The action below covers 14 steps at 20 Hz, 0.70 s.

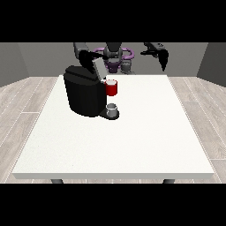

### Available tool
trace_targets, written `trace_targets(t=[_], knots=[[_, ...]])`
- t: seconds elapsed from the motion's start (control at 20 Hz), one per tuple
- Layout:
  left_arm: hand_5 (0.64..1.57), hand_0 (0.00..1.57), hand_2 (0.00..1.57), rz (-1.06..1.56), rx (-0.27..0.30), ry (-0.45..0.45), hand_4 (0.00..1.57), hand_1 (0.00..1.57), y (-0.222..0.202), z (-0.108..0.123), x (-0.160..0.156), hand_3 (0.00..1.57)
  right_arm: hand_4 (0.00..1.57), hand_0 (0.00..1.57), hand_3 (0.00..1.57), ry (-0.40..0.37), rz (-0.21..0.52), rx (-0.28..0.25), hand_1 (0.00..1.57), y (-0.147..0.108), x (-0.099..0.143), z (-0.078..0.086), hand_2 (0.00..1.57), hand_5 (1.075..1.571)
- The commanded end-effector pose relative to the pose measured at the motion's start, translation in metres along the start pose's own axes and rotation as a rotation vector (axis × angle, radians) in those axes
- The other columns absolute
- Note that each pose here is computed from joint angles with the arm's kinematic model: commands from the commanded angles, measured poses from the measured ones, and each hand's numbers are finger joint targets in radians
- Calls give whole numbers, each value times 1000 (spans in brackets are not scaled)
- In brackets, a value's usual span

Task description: Insert the coffee pod into the coffee machine and close the lid

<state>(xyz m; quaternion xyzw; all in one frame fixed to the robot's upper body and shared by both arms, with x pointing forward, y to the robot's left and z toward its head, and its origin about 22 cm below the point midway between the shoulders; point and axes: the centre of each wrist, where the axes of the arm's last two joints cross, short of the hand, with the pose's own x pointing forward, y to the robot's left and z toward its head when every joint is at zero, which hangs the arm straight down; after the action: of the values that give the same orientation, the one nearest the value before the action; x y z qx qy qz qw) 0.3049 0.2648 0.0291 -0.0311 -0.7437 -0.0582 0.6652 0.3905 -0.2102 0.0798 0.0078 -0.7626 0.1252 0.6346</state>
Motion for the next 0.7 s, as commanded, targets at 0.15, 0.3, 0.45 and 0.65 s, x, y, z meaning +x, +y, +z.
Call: trace_targets(t=[0.15,0.3,0.45,0.65], knots=[[1571,0,0,-5,36,-17,0,0,17,13,-20,0,114,0,0,-33,30,53,0,32,8,-10,0,1571],[1571,0,0,-23,43,-3,131,0,11,-1,-5,0,140,0,0,12,50,93,0,43,14,-18,0,1571],[1571,0,0,1,37,48,192,0,13,1,-6,0,215,0,0,11,87,100,0,34,33,-27,0,1571],[1571,0,0,3,-15,-48,121,0,2,-6,5,0,124,0,0,-99,159,49,0,28,40,-38,0,1571]])
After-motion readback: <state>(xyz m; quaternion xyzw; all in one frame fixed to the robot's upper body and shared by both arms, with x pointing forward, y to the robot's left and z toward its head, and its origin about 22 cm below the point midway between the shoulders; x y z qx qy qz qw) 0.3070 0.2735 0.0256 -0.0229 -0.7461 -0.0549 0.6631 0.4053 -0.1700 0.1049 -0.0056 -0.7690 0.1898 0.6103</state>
